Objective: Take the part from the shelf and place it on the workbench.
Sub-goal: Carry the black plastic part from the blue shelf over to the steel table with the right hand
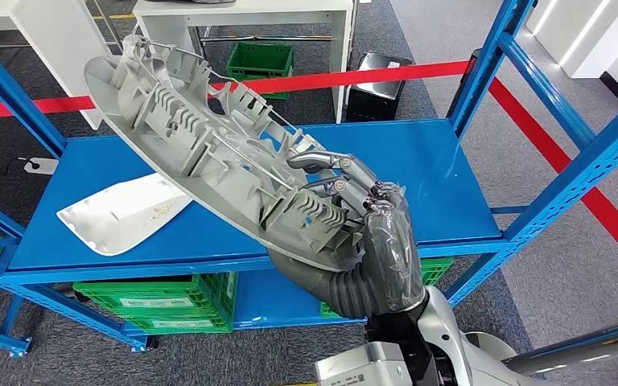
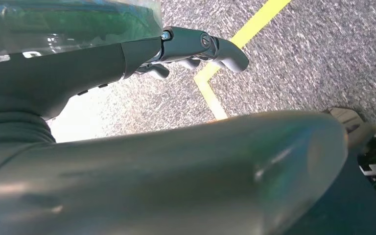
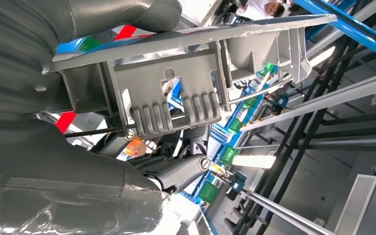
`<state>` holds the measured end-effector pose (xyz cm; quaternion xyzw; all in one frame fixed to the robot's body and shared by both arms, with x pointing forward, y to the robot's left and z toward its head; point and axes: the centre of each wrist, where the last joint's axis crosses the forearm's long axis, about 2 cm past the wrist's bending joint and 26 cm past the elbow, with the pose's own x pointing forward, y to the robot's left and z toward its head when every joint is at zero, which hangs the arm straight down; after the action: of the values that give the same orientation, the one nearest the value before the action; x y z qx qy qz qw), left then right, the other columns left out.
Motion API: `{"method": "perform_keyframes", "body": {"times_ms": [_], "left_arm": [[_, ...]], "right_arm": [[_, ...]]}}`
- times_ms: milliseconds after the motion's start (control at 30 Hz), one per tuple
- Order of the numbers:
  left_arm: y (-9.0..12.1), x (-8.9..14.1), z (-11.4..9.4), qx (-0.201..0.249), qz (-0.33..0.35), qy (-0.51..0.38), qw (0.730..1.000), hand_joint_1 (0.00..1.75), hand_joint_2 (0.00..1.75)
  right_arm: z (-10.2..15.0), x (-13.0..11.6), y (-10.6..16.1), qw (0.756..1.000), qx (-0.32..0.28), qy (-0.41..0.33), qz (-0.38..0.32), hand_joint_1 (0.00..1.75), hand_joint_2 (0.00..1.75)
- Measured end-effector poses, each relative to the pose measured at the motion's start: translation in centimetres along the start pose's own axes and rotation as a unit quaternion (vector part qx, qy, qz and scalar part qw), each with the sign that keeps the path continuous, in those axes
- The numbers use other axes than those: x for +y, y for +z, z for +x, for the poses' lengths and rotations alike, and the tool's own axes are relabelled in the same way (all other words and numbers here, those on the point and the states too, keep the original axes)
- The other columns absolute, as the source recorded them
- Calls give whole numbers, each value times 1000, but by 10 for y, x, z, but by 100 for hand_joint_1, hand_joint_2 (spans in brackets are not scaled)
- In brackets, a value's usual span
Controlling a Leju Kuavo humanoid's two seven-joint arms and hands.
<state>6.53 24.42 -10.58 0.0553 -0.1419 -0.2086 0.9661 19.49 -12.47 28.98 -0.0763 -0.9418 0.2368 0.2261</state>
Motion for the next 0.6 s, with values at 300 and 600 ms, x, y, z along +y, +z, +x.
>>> {"method": "perform_keyframes", "body": {"times_ms": [300,600], "left_arm": [[0,0,0,2,-6,15,1000,0,175],[0,1,0,2,-8,48,999,0,175]], "right_arm": [[0,0,1,1000,7,-8,2,175,175],[-1,-1,1,1000,14,-17,8,175,175]]}}
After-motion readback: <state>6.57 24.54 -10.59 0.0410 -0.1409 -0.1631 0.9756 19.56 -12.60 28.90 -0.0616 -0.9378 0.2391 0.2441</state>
